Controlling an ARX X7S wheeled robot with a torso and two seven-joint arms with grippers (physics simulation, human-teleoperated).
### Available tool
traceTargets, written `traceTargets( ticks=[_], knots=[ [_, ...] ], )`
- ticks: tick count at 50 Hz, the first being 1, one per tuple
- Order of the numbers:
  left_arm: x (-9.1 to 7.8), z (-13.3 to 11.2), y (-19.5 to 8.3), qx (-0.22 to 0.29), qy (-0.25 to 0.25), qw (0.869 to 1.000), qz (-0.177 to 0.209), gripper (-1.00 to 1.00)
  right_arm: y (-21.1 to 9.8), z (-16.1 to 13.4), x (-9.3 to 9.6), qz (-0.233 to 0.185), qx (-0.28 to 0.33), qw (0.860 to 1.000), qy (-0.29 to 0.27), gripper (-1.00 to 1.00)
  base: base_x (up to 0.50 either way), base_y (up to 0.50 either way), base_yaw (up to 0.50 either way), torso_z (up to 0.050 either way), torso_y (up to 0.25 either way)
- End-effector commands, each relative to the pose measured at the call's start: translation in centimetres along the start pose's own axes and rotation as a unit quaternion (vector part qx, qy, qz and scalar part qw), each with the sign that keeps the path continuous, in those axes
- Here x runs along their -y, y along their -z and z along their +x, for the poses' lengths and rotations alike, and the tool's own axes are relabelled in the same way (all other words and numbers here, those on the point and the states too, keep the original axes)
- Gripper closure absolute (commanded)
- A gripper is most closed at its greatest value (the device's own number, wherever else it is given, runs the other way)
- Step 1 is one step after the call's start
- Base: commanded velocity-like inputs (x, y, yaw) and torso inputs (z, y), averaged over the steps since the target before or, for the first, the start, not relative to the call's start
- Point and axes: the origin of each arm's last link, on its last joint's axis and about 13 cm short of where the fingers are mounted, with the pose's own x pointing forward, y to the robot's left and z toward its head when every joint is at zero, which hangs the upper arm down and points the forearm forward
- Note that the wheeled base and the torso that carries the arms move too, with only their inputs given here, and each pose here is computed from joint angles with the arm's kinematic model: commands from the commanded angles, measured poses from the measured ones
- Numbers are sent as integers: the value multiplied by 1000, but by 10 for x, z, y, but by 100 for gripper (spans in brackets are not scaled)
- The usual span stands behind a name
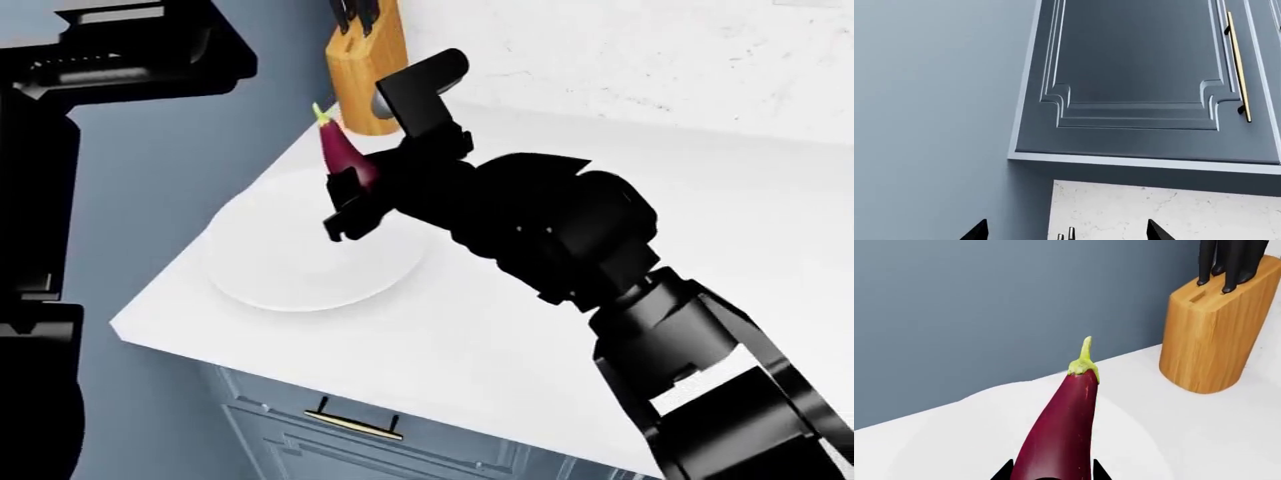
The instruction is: Pick the eggplant from the top rack in the oven and place it on the plate on the counter.
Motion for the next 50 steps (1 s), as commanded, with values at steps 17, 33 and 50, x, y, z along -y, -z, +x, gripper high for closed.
traceTargets(
  ticks=[17,33,50],
  knots=[
    [-1,-1,3,-2,-1,1000,0,-100,-1,19,-11,-9,-15,999,-33,100,0,0,0,0,1],
    [-1,-2,3,-3,-2,1000,1,-100,7,28,-11,-9,-29,999,-35,100,0,0,0,0,0],
    [-2,-2,3,-3,-5,1000,1,-100,17,35,-16,-9,-48,998,-46,100,0,0,0,0,0]
  ],
)
